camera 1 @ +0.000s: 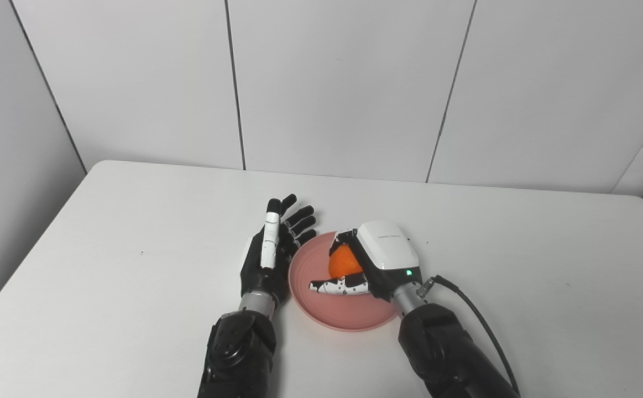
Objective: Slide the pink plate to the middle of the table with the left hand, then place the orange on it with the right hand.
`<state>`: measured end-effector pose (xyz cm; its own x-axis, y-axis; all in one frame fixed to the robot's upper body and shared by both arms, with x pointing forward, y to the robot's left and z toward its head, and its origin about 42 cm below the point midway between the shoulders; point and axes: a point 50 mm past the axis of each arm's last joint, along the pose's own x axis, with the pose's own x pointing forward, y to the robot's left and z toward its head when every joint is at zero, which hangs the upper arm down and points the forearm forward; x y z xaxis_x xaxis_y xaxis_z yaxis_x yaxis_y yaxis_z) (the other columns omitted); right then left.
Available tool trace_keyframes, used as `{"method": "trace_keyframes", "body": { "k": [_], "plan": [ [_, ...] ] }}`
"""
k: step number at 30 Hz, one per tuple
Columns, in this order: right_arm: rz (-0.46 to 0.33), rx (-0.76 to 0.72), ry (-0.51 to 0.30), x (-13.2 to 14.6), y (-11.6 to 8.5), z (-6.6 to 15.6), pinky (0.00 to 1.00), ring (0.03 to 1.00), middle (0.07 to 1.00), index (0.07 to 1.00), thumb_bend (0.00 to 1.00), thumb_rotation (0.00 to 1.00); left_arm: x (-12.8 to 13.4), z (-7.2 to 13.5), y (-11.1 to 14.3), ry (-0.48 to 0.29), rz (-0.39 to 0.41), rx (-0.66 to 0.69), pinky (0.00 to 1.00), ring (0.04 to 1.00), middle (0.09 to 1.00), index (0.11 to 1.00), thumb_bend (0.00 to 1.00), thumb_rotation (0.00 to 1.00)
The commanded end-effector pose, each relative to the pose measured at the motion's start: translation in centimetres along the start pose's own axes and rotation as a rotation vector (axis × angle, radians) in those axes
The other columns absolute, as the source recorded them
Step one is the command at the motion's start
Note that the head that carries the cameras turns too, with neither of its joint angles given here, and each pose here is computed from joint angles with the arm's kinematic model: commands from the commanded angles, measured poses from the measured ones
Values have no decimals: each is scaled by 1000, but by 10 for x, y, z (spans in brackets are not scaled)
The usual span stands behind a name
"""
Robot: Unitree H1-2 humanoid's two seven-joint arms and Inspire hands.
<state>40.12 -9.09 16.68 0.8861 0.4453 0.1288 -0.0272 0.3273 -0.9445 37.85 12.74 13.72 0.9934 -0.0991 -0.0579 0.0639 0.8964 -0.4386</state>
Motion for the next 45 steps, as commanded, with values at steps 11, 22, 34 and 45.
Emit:
{"method": "trace_keyframes", "body": {
  "k": [11,22,34,45],
  "plan": [
    [-95,-9,-62,3,-13,6,414,513,602,630,859,826,-11,-31,11,147,71,-14,738,831,813,824,859,827],
    [-174,84,-96,2,-28,9,533,656,749,763,891,997,-11,-31,12,139,65,-23,796,834,818,848,849,856],
    [-379,389,-68,-4,-78,21,531,674,745,726,840,1000,-11,-25,14,119,85,-35,836,821,787,838,886,825],
    [-500,845,-17,-21,-94,-17,609,699,761,739,868,1000,-4,4,17,-23,88,10,905,855,827,836,903,809]
  ]
}}
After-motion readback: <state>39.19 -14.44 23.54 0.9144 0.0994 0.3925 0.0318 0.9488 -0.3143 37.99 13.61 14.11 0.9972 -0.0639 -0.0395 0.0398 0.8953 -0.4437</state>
